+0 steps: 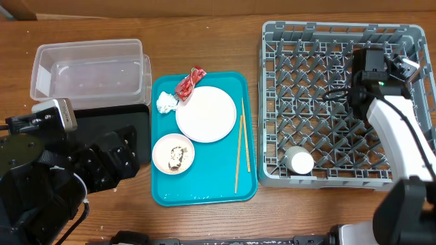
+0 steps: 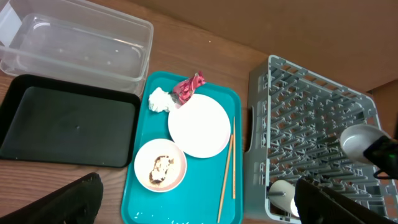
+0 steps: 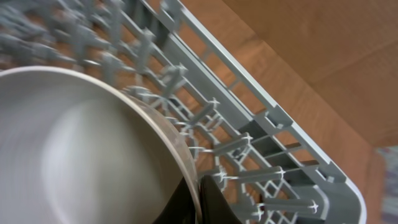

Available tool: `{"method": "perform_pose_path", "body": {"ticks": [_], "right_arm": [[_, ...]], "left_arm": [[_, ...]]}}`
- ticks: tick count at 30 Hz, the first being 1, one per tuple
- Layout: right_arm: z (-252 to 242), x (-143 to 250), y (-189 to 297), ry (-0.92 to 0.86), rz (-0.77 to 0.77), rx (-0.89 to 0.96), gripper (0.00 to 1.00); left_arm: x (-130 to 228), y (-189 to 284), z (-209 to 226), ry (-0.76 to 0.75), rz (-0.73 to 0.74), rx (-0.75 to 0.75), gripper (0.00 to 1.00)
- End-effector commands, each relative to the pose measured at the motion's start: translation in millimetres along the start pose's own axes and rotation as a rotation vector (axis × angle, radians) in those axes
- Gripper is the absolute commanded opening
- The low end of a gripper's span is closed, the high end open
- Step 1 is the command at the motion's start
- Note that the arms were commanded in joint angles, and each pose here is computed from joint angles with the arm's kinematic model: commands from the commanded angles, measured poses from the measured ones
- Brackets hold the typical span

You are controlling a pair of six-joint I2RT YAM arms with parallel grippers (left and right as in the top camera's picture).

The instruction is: Sort waste into correct bins and load items into the dishwasher

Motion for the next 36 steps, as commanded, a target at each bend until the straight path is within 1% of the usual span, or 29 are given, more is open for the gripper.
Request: {"method": "perform_pose_path", "body": {"ticks": [1, 5, 9, 16, 21, 31, 36], "right_arm": [[-2.4, -6.8, -9.9, 0.003, -0.054, 0.099, 0.04], [9.5, -0.4, -18.9, 0.023, -0.046, 0.101, 0.04], [23.1, 6.5, -15.0, 0.058, -0.05, 0.083, 0.04], [59.8, 21.3, 25.3, 0.161, -0.127, 0.0, 0.04], [80.9, 36.8, 43.7, 0.247, -0.183, -0.006, 0.04], [90.4, 51.8, 56.0, 0.325, -0.196, -0.017, 0.04], [98.4, 60.3, 69.8, 0.363, -0.215, -0.046, 0.04]], "left_arm": [[-1.5, 1.3, -0.5, -0.008, -0.007, 0.002, 1.0], [-1.5, 1.3, -0.5, -0.008, -0.007, 0.002, 1.0], [-1.5, 1.3, -0.5, -0.008, -0.007, 0.002, 1.0], [-1.5, 1.3, -0.5, -0.008, -0.007, 0.002, 1.0], [-1.5, 1.3, -0.5, -0.008, -0.007, 0.002, 1.0], [-1.5, 1.3, -0.5, -0.008, -0.007, 0.002, 1.0], [-1.5, 1.3, -0.5, -0.008, -0.007, 0.002, 1.0]]}}
Point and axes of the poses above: each gripper's point midway between its finger pads, its own y axis back along the fingers, its own z axis along the line the jaws close on, x = y × z, the point moved 4 cm from there along y, back along the fingers, and after that the axes turned 5 degrees about -y, right-handed, at the moved point
